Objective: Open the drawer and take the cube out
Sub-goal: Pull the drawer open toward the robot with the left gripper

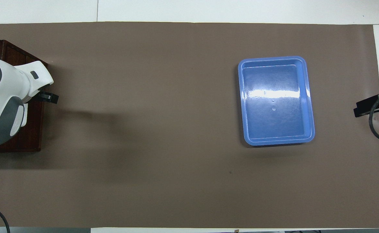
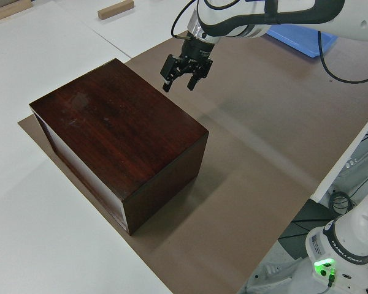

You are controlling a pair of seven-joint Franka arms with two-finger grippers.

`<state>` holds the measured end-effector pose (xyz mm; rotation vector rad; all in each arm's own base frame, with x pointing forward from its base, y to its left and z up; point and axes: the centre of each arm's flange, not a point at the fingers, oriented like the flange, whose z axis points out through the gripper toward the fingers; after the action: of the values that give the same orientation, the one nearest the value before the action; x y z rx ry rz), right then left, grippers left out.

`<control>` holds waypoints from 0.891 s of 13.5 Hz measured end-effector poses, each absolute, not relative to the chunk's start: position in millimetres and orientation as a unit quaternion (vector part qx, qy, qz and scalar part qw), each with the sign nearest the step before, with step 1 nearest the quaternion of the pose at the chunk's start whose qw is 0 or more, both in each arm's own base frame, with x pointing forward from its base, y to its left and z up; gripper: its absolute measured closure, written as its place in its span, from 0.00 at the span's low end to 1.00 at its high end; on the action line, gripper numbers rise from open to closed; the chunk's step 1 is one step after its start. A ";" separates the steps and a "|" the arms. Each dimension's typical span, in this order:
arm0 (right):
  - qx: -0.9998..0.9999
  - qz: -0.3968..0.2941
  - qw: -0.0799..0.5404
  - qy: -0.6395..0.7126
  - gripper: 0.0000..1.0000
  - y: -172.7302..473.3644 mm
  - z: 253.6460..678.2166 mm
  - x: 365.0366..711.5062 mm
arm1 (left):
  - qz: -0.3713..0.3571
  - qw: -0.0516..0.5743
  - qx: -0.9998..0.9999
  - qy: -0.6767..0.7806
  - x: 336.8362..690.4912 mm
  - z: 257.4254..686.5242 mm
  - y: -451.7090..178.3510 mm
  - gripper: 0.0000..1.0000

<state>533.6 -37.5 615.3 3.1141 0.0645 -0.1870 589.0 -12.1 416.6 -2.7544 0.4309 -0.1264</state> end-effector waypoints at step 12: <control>0.997 -0.075 0.011 -0.032 0.00 -36.7 609.4 528.8 | -0.065 0.164 -0.974 0.144 571.7 382.7 -69.2 0.00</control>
<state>528.8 -36.7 609.4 3.1100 -0.0988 -0.2343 571.7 -69.2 382.7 -2.7761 0.4115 -0.1859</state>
